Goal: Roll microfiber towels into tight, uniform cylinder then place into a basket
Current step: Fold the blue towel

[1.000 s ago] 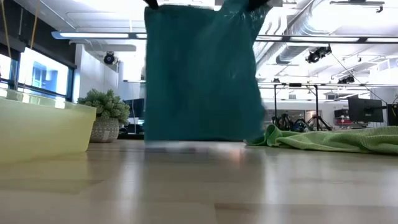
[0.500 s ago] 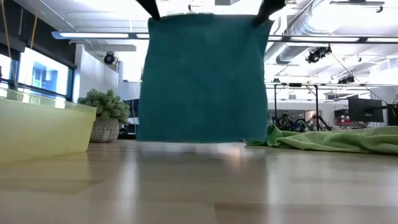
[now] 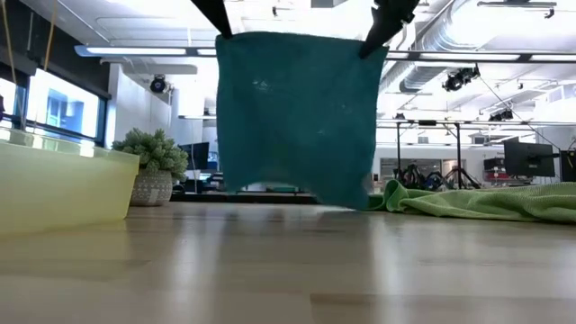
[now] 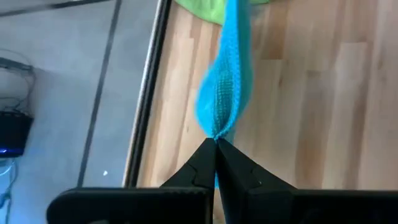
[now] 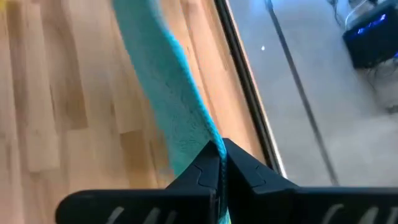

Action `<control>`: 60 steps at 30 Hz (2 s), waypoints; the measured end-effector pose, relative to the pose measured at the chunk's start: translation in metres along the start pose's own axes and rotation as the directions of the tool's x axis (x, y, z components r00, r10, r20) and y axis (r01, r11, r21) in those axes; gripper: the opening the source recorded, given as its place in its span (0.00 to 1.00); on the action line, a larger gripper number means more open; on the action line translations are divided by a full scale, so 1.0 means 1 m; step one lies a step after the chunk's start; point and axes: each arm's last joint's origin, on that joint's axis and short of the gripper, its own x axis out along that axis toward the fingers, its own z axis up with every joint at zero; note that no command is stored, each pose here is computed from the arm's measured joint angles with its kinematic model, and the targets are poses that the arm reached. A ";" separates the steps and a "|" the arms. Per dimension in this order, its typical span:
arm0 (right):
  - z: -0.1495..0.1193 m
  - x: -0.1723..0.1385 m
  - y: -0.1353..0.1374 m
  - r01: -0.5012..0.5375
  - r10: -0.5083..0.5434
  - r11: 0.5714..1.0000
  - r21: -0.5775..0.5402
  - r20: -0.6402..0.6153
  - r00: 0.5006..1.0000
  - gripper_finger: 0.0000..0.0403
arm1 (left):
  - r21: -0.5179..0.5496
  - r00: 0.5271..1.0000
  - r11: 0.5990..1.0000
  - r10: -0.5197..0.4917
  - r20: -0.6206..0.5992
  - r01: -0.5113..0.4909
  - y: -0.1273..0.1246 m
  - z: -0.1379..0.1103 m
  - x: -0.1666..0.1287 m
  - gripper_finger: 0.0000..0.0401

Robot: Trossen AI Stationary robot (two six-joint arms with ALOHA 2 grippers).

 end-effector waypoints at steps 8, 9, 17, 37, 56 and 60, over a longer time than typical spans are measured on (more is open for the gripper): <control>0.006 0.006 -0.018 0.152 -0.148 0.980 -0.131 0.037 0.988 0.00 | 0.039 0.972 0.973 0.231 -0.036 -0.230 0.018 -0.001 0.005 0.00; 0.007 0.007 -0.022 0.163 -0.157 0.977 -0.139 0.054 0.986 0.00 | 0.049 0.968 0.968 0.249 -0.043 -0.247 0.021 -0.002 0.006 0.00; 0.018 0.009 -0.045 0.313 -0.289 0.936 -0.160 0.155 0.945 0.00 | -0.012 0.934 0.935 0.353 -0.047 -0.354 0.040 0.000 0.013 0.00; -0.067 0.046 0.110 -0.287 0.286 0.958 0.008 -0.112 0.952 0.00 | -0.108 0.974 0.971 -0.220 -0.049 0.214 -0.120 -0.029 0.033 0.00; -0.082 0.042 0.178 -0.614 0.614 0.783 -0.104 -0.036 0.789 0.00 | -0.026 0.803 0.809 -0.586 -0.107 0.587 -0.205 -0.039 0.032 0.00; -0.081 0.057 0.171 -0.581 0.580 0.800 -0.149 -0.054 0.813 0.00 | -0.061 0.816 0.831 -0.556 -0.161 0.554 -0.198 -0.040 0.044 0.00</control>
